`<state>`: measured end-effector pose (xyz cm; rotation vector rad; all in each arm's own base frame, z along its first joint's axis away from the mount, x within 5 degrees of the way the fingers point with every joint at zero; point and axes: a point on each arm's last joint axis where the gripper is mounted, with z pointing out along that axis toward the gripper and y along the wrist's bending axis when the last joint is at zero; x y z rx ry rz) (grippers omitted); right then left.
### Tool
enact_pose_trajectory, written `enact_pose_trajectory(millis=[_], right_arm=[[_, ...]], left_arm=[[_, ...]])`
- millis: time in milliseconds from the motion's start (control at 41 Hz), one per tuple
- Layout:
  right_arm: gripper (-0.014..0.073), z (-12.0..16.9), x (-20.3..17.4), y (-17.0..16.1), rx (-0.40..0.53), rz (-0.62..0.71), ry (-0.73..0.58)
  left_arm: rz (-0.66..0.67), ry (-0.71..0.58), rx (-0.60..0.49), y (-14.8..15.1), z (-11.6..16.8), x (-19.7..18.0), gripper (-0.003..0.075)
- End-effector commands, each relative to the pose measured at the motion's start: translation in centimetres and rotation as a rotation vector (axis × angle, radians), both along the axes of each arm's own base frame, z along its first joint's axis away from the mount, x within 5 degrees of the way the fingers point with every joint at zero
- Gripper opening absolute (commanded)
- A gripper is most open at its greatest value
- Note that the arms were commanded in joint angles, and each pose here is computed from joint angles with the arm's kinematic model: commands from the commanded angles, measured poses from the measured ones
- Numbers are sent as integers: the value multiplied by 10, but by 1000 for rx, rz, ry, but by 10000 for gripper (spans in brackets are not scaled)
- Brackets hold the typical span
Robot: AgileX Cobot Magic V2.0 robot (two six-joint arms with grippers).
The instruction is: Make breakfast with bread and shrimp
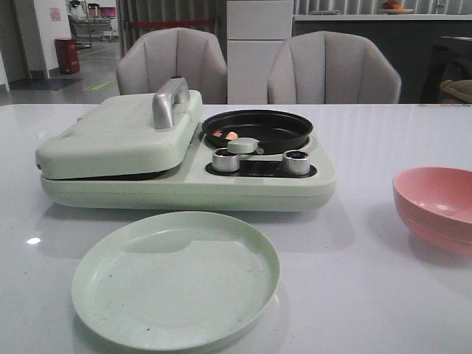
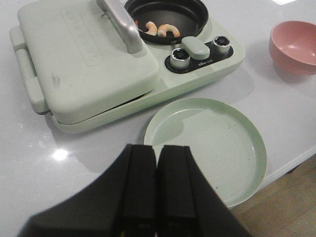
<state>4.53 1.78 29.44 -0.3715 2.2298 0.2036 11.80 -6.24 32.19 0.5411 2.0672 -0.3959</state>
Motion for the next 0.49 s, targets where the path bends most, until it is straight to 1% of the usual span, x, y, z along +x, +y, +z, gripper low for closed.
enact_pose_trajectory(millis=[0,171,195,220,293,341,463], right_arm=[[8,12,4,1,25,-2,-82],[8,12,4,1,25,-2,-82],[8,12,4,1,25,-2,-82],[8,12,4,1,25,-2,-82],[8,12,4,1,26,-1,-81],[8,12,4,1,26,-1,-81],[8,12,4,1,26,-1,-81]], left_arm=[[27,-65,-53,0,14,3,100],[27,-65,-53,0,14,3,100],[24,-76,-35,1,13,3,100],[23,-105,6,3,13,2,100],[51,-166,68,12,11,-5,100],[99,-231,80,21,10,-11,100],[214,-343,93,37,-4,-25,100]])
